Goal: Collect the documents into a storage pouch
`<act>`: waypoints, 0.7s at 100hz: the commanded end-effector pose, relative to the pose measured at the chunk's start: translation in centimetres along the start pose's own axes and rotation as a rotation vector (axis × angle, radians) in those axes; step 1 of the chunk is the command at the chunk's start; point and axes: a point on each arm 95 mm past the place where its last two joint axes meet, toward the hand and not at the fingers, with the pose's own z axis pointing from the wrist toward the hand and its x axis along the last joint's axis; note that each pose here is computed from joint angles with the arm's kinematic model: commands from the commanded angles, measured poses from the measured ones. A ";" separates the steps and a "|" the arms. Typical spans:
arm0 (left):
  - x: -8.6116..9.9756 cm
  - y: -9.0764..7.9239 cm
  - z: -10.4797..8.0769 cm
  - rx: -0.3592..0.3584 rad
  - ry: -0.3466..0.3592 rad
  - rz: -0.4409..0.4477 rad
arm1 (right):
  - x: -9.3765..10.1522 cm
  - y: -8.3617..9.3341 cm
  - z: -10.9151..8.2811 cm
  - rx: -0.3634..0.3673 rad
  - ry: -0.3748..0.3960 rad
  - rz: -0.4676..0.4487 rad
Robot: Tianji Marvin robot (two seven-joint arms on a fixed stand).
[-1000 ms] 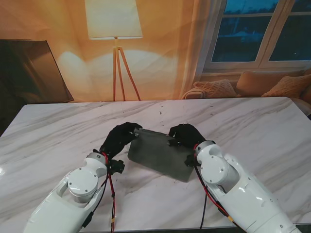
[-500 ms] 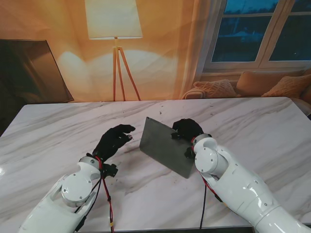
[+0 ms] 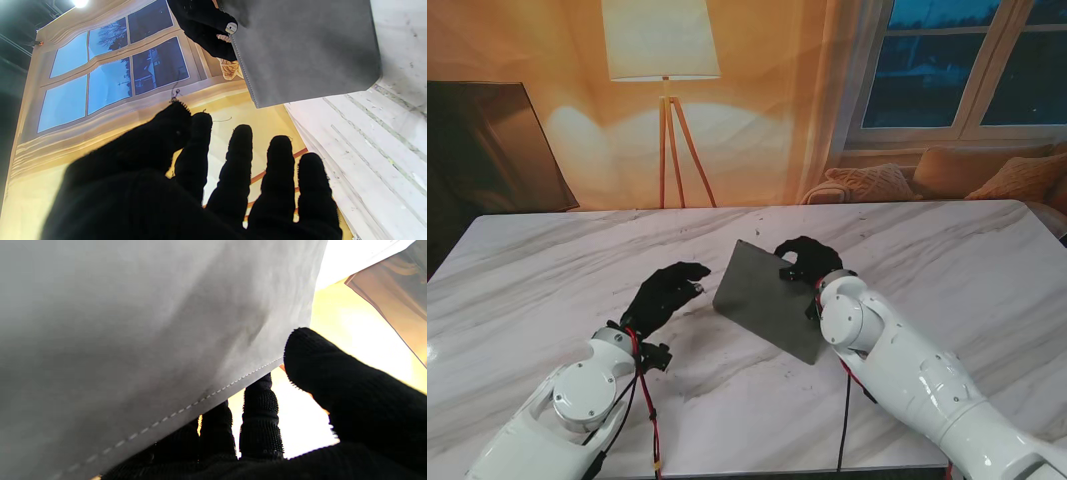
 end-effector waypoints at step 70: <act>-0.4 1.7 0.5 -0.051 -0.024 -0.024 | -1.0 0.3 -1.6 -0.002 -0.008 0.036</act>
